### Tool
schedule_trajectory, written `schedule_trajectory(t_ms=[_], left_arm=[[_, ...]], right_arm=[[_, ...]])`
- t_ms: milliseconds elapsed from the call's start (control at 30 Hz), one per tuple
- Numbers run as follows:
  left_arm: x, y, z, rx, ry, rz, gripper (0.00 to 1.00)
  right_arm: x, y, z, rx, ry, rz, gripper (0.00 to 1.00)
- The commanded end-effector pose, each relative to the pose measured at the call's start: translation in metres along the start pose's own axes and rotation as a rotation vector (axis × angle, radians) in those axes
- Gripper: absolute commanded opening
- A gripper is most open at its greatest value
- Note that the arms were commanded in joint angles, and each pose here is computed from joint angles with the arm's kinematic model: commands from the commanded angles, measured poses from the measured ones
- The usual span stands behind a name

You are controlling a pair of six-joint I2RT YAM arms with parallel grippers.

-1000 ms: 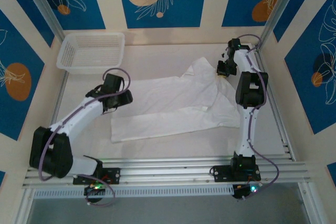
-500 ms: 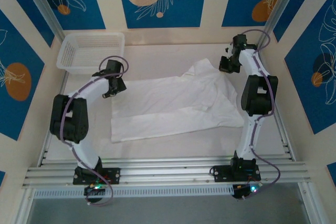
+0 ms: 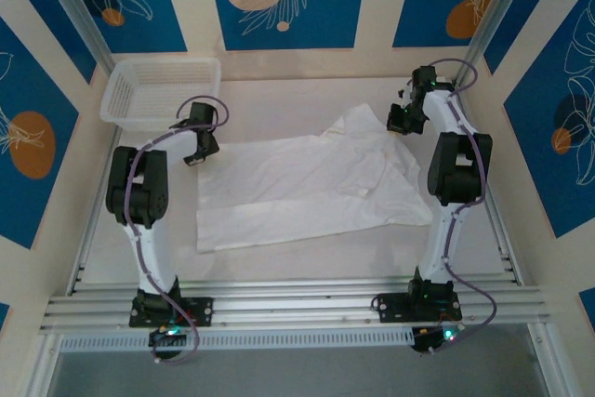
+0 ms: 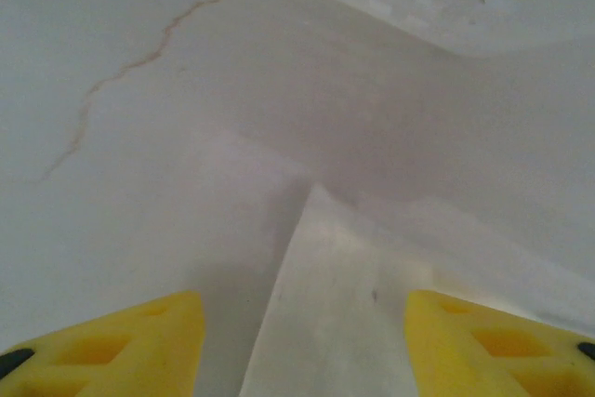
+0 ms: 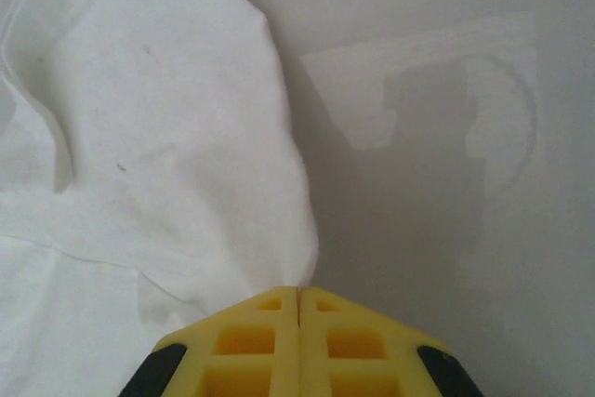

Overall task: Fold the inside-out t-shirt
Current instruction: Fold the T-shirt at the center of the table.

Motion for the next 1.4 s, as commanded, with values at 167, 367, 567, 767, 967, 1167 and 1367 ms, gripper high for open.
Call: schedule_trajectory(t_ms=[167,367,567,767,967,1167,1367], left_arm=[[0.022,-0.005,0.022,-0.042,-0.044,-0.141,0.59],[0.028,0.003,0.018,-0.077,0.023,-0.143,0.47],[0.022,0.003,0.007,-0.037,0.083,-0.179,0.43],[0.019,0.015,-0.005,-0.028,0.134,-0.097,0.45],[0.017,0.010,-0.004,-0.029,0.086,-0.167,0.46],[0.024,0.011,-0.001,-0.050,0.109,-0.125,0.50],[0.034,0.006,0.000,-0.018,0.196,-0.114,0.47]], right_arm=[[-0.011,0.004,0.002,0.015,-0.009,0.046,0.00],[-0.013,0.005,0.004,0.026,-0.009,0.052,0.00],[-0.014,0.005,0.005,0.048,-0.008,0.069,0.00],[-0.016,0.006,0.007,0.052,-0.012,0.077,0.00],[-0.017,0.007,0.009,0.056,-0.012,0.084,0.00],[-0.023,0.009,0.009,0.053,-0.020,0.088,0.00],[-0.028,0.009,0.010,0.052,-0.030,0.088,0.00]])
Point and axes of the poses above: each hand's point on the last joint's axis, 136 mm out from that joint toward the fingers, its own x axis out along the fingers, its own y axis along the line the jaws close on, z = x × y, the point moved 7 cm from there along -x, back along the fingers, and after that the axes turned 3 degrees about x, right-handed, at the moved point
